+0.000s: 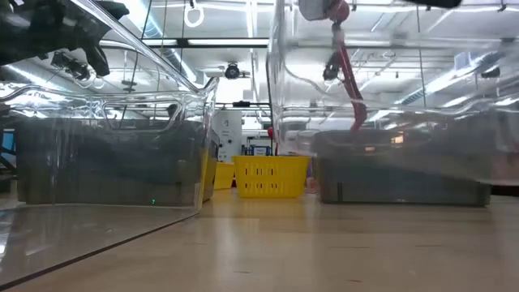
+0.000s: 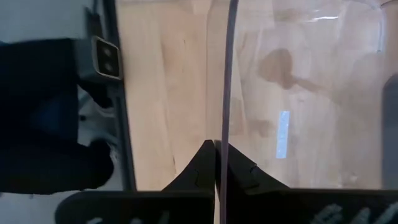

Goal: Stack baskets by color
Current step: Stack the bottom right transparent bin on top of the top transparent bin

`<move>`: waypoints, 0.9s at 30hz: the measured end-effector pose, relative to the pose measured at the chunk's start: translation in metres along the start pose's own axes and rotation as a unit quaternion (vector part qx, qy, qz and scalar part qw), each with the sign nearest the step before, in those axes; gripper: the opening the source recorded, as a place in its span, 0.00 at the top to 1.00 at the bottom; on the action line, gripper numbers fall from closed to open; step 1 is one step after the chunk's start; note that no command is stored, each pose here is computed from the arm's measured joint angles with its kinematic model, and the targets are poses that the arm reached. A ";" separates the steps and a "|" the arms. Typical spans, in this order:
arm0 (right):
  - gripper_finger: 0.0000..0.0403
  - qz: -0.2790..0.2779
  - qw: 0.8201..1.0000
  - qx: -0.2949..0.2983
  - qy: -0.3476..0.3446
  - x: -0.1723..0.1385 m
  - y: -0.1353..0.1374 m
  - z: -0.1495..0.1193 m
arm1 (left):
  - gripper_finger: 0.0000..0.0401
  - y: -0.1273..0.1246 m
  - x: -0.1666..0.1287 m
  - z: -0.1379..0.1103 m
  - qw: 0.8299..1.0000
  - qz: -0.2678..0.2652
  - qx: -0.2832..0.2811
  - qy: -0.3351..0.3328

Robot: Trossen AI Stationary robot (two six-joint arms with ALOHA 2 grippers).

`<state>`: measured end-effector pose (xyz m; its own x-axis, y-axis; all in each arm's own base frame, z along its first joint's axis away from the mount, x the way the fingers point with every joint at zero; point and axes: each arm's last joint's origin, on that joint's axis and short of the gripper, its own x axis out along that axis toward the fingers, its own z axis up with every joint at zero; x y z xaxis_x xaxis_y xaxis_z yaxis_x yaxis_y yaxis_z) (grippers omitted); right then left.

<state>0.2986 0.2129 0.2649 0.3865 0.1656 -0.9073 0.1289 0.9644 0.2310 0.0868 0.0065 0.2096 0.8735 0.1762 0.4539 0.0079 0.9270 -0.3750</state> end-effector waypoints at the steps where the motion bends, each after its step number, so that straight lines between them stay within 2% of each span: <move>1: 0.99 0.006 1.000 -0.002 -0.005 -0.006 0.000 0.000 | 0.97 0.000 0.000 0.000 1.000 0.000 0.000 0.000; 7: 0.99 0.022 0.998 -0.029 -0.041 -0.048 -0.007 -0.003 | 0.95 0.000 0.000 0.000 1.000 0.000 0.000 0.000; 16: 0.99 -0.107 0.986 -0.069 -0.110 -0.085 -0.043 0.001 | 0.96 0.000 0.000 0.000 1.000 0.000 0.000 0.000; 27: 0.99 -0.210 0.968 -0.126 -0.057 -0.090 -0.089 0.015 | 0.97 0.000 0.000 0.000 1.000 0.000 0.000 0.001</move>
<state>0.2662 0.1094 0.3317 0.4482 -0.2615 -0.8548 0.0751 0.9639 -0.2556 0.0868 0.0065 0.2095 0.8741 0.1758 0.4529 0.0074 0.9272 -0.3744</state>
